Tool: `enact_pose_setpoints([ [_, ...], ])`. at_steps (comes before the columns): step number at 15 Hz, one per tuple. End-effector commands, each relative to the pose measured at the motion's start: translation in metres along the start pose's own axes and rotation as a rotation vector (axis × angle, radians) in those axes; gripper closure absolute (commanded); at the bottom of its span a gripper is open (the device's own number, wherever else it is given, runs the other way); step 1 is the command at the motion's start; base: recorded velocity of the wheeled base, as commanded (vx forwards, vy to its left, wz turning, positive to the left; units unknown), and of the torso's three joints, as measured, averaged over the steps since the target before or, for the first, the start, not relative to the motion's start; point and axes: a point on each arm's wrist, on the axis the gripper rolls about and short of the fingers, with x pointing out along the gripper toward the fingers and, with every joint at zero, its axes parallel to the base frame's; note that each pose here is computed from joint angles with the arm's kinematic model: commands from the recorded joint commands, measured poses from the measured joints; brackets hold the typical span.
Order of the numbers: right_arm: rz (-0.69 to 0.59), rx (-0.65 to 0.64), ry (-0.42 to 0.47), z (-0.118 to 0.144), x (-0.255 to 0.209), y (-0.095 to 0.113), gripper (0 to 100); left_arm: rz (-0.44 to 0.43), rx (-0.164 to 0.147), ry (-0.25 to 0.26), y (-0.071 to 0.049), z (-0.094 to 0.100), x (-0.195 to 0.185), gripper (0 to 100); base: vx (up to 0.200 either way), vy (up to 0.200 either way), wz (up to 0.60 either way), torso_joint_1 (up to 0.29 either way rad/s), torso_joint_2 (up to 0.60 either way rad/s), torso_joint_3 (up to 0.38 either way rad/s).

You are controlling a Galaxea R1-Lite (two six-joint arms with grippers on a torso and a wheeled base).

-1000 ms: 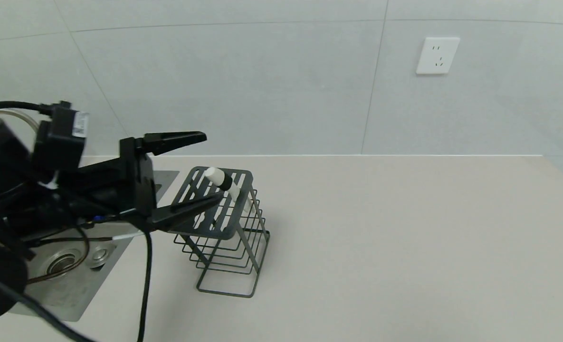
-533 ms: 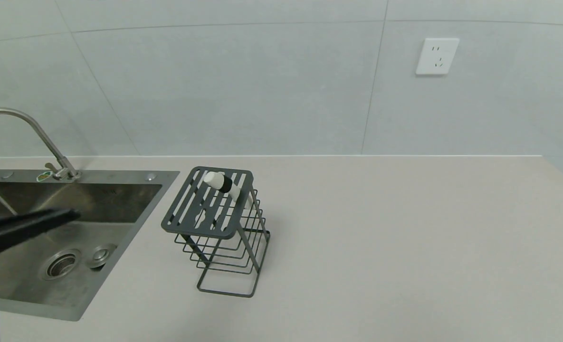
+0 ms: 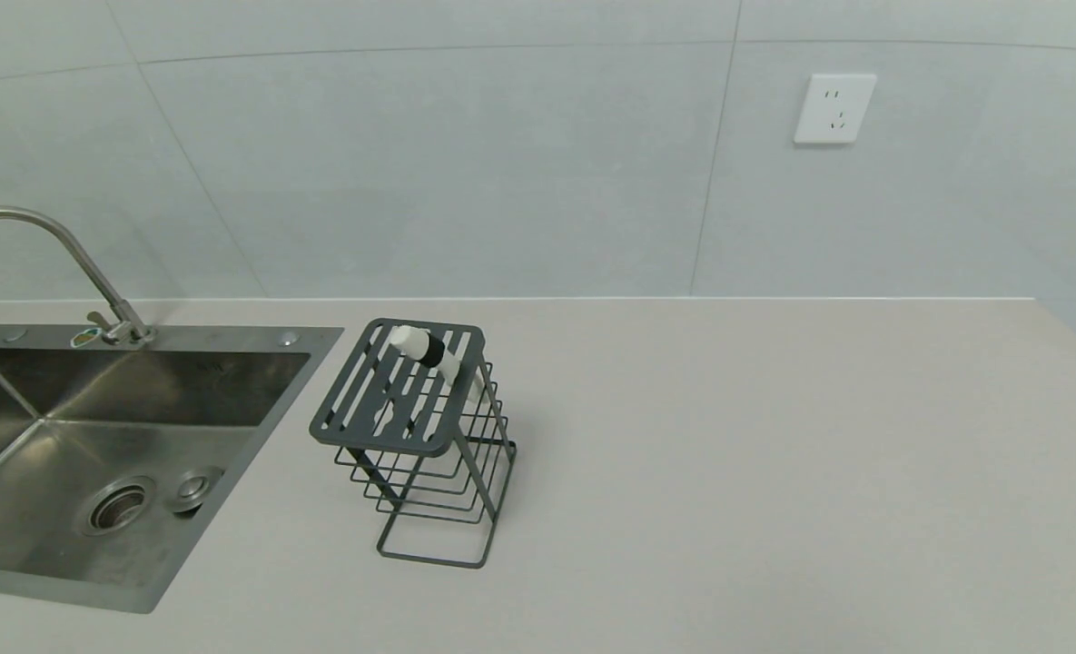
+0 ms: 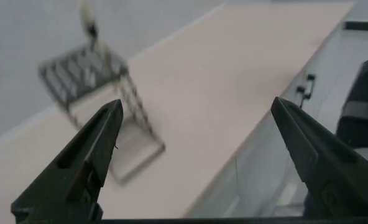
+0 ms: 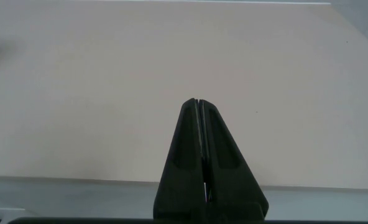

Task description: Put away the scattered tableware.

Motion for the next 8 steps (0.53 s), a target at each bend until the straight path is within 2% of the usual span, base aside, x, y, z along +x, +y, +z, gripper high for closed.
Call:
enact_pose_setpoints([
  [1,0.0,0.0,-0.001,0.0,0.0,0.0,100,0.446,-0.004,0.135,0.0018,-0.0181,-0.0099,0,0.0,0.0,0.0,0.0,0.0,0.0],
  [2,0.0,0.0,-0.001,0.0,0.0,0.0,100,0.619,-0.055,0.158,0.0051,-0.0187,-0.0119,0,0.0,0.0,0.0,0.0,0.0,0.0],
  [3,0.003,0.0,-0.001,0.0001,0.0,0.0001,100,0.645,-0.078,0.158,0.0055,-0.0191,-0.0123,0,0.0,0.0,0.0,0.0,0.0,0.0],
  [5,0.006,0.0,-0.001,0.0001,0.0,0.0001,100,0.645,-0.094,0.156,0.0054,-0.0194,-0.0123,0,0.0,0.0,0.0,0.0,0.0,0.0],
  [7,0.006,0.001,-0.001,0.0001,0.0,0.0001,100,0.497,-0.092,0.14,0.0024,-0.0198,-0.0104,0,0.0,0.0,0.0,0.0,0.0,0.0],
  [8,0.005,0.001,-0.001,0.0001,0.0,0.0001,100,0.456,-0.092,0.139,0.0015,-0.0203,-0.01,0,0.0,0.0,0.0,0.0,0.0,0.0],
])
